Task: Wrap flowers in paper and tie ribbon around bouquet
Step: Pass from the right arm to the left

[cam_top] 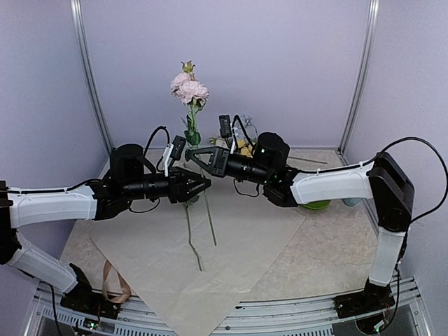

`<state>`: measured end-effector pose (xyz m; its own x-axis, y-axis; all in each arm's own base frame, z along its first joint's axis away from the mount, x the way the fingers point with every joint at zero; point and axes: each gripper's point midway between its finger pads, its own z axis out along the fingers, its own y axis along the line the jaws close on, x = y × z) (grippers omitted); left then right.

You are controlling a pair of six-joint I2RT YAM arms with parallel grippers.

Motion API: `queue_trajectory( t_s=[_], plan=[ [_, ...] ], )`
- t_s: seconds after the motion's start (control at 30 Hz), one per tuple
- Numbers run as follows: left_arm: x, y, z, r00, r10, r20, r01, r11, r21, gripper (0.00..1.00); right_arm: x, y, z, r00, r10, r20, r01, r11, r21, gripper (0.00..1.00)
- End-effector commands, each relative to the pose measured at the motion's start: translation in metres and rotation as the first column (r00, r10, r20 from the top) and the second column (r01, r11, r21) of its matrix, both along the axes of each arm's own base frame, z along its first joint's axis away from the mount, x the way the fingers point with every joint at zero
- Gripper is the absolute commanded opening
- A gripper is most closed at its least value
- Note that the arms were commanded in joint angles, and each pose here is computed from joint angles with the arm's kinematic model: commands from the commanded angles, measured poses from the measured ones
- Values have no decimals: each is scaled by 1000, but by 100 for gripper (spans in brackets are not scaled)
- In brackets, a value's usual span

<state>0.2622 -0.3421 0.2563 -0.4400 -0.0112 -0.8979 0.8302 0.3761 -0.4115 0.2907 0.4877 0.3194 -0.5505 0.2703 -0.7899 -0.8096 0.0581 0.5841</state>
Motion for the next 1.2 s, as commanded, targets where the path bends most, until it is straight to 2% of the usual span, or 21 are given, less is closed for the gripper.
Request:
queue_trajectory(
  t_s=[0.0,0.07,0.13,0.17,0.3,0.33,0.4,0.43,0.47,0.5,0.6,0.7,0.77,0.87,1.0,1.07,1.17],
  plan=[
    [-6,-6,14,999,-42,21,43,997,-66,43,-8,6,7,999,34,12,-34,998,44,0],
    [-5,-7,11,999,-40,1,40,997,-65,29,-11,8,9,999,43,16,-44,998,46,0],
    [-1,-8,5,999,-25,-20,24,999,-49,5,-11,8,11,999,49,19,-50,998,50,0],
    [1,-7,2,999,-13,-32,12,999,-41,0,-12,7,12,998,52,20,-53,997,51,0],
    [8,-3,-7,996,28,-90,-30,999,-27,0,-15,7,12,997,58,41,-59,998,25,0],
    [11,0,-10,992,46,-114,-48,999,-21,0,-13,6,10,997,58,47,-58,998,7,4],
    [18,7,-25,975,93,-200,-92,996,15,0,-3,2,4,999,43,28,-41,998,-50,43],
    [23,12,-34,962,121,-244,-115,993,38,0,6,-2,-1,1000,22,3,-22,996,-88,70],
    [27,19,-47,941,161,-297,-146,987,72,0,19,-11,-10,999,-19,-29,15,991,-132,83],
    [31,28,-59,916,202,-346,-175,979,107,0,32,-22,-16,996,-70,-51,60,983,-172,87],
    [40,62,-96,822,308,-479,-253,951,178,0,61,-60,-35,975,-215,-51,191,937,-293,90],
    [44,94,-122,746,401,-532,-335,916,220,0,80,-91,-46,941,-338,5,310,858,-409,91],
    [45,105,-134,718,424,-552,-360,905,227,0,88,-108,-48,922,-385,47,363,812,-457,91],
    [48,116,-158,673,461,-578,-369,887,277,0,97,-127,-49,902,-409,137,419,754,-506,92],
    [50,122,-187,627,489,-606,-363,872,328,0,116,-153,-57,895,-407,181,429,681,-593,92],
    [52,120,-196,616,491,-616,-354,871,340,0,132,-169,-64,880,-421,219,453,604,-656,92],
    [56,117,-205,604,489,-629,-349,872,343,0,157,-197,-83,844,-439,309,498,426,-756,92]
  ],
)
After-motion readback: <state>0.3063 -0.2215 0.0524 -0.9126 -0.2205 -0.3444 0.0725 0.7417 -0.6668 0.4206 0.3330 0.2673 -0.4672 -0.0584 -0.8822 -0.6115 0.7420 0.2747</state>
